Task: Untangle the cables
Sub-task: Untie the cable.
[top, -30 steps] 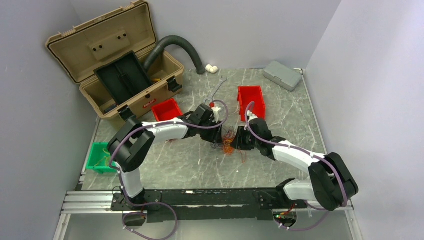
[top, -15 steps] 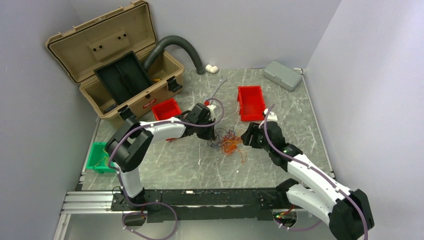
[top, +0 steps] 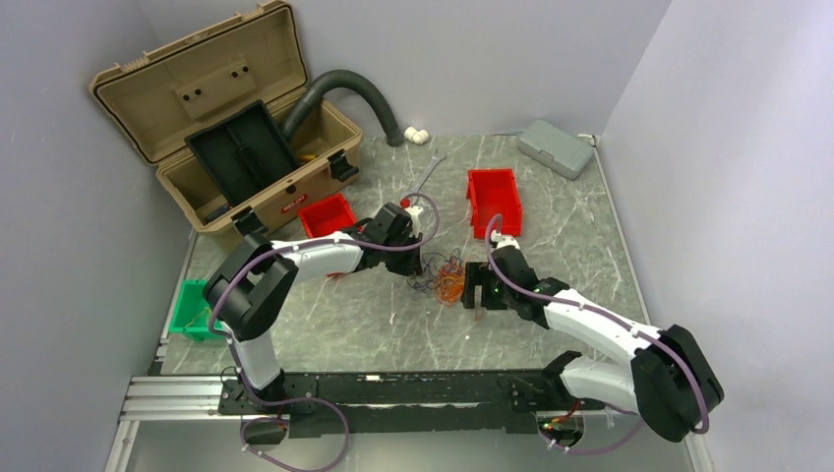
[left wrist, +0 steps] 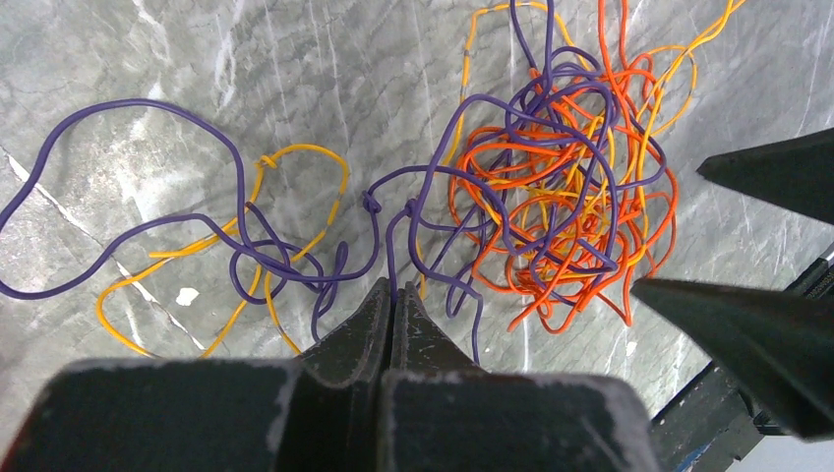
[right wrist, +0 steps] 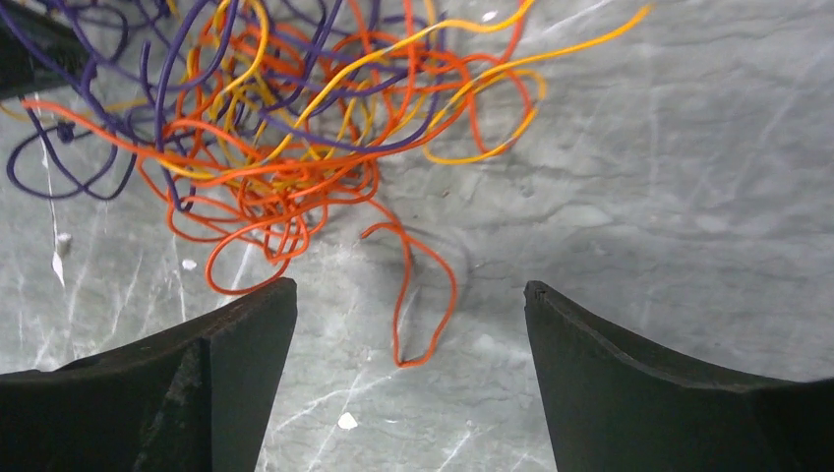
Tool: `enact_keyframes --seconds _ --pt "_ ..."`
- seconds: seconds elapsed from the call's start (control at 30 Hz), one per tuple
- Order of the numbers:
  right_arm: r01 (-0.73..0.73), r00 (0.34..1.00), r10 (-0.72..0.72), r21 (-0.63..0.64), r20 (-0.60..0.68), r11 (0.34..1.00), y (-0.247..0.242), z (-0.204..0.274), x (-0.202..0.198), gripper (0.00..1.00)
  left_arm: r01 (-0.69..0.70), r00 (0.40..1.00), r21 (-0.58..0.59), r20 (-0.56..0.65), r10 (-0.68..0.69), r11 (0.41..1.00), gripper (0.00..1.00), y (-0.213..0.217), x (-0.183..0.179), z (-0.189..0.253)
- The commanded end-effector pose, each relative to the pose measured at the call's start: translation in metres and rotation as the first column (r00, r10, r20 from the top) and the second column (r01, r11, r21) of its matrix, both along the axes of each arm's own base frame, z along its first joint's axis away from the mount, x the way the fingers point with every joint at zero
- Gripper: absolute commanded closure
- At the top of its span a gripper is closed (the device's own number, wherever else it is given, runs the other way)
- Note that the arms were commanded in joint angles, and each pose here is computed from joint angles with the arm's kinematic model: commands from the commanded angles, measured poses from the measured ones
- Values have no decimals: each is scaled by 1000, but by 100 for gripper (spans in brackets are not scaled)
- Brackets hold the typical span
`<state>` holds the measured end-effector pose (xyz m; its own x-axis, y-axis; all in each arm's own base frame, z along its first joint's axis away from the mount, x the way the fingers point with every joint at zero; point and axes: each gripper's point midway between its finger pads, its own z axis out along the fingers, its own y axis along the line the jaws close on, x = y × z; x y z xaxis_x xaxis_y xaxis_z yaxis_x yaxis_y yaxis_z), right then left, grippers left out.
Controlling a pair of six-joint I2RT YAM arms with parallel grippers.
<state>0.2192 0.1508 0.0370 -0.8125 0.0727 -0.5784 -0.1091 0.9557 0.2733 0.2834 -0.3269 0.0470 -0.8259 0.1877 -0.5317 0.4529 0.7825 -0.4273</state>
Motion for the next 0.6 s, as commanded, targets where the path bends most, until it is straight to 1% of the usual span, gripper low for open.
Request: enact_keyframes --seconds 0.0,0.1,0.2,0.3,0.37,0.4,0.43,0.57 --pt "-60 998 58 52 30 997 25 7 3 11 20 998 -38 66 -17 999 100 -6 7 28" --pt "-99 994 94 92 55 991 41 6 4 11 24 997 -26 72 -22 999 100 -4 7 30" --pt "-101 994 98 84 46 991 46 -2 6 14 25 996 -7 86 -25 1000 100 -1 9 34" --pt "-81 996 80 21 34 996 45 -10 13 20 33 995 4 93 -33 999 100 0 9 38" --pt "-53 998 54 -38 24 998 38 -15 17 27 31 995 4 100 -31 1000 100 2 9 41" --pt "-46 999 48 -58 24 997 36 -17 18 37 30 994 4 103 -30 1000 100 2 9 42" --pt "-41 999 43 -74 22 996 34 -18 18 44 31 994 2 106 -31 1000 100 3 9 44" --pt "-32 998 35 -61 45 998 33 -10 16 87 24 992 6 121 -24 1000 100 8 9 50"
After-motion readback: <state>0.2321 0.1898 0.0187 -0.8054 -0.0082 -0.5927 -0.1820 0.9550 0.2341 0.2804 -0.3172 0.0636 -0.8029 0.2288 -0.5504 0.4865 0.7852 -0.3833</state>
